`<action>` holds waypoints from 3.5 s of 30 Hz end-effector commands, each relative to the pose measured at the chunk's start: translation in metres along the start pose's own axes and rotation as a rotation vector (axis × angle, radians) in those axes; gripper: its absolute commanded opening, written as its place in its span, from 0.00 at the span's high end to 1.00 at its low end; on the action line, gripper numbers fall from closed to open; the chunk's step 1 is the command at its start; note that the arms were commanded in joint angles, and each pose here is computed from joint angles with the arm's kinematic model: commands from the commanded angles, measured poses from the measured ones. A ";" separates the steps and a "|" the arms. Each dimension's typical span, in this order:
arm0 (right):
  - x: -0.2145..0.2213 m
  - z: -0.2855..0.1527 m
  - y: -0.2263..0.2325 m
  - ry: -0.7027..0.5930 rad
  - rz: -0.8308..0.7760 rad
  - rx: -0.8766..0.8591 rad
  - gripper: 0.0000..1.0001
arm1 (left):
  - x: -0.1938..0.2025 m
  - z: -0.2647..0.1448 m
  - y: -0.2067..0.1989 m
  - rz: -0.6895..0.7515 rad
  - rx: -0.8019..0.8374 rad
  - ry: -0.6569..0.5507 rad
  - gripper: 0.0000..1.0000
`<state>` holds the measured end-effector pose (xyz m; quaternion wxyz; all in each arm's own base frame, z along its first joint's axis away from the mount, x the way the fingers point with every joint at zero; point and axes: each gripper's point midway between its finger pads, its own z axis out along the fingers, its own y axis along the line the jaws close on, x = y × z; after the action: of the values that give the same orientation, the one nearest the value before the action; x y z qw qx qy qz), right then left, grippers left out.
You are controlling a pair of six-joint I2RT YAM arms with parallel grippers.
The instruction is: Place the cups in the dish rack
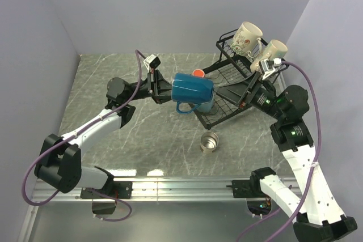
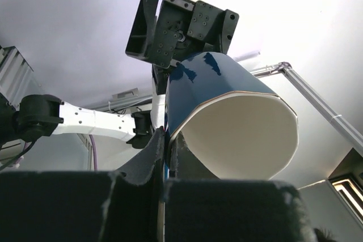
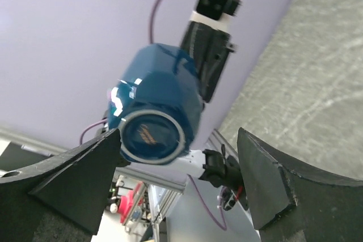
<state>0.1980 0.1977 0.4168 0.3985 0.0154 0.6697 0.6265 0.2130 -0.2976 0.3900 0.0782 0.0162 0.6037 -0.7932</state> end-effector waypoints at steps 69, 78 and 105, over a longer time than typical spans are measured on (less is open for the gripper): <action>-0.020 -0.008 -0.047 -0.040 -0.194 0.458 1.00 | -0.050 -0.070 0.150 -0.035 -0.666 -0.290 0.34; -0.039 -0.037 -0.121 -0.049 -0.216 0.954 1.00 | -0.044 -0.106 0.162 0.028 -0.869 -0.325 0.36; 0.000 0.022 -0.242 0.197 -0.193 1.303 1.00 | -0.011 -0.153 0.155 0.066 -0.967 -0.318 0.40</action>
<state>0.3061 0.1598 0.1872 0.2455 0.1170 0.9616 0.0377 0.2420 -0.1975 0.2002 0.1814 -0.1388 0.8773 -0.4222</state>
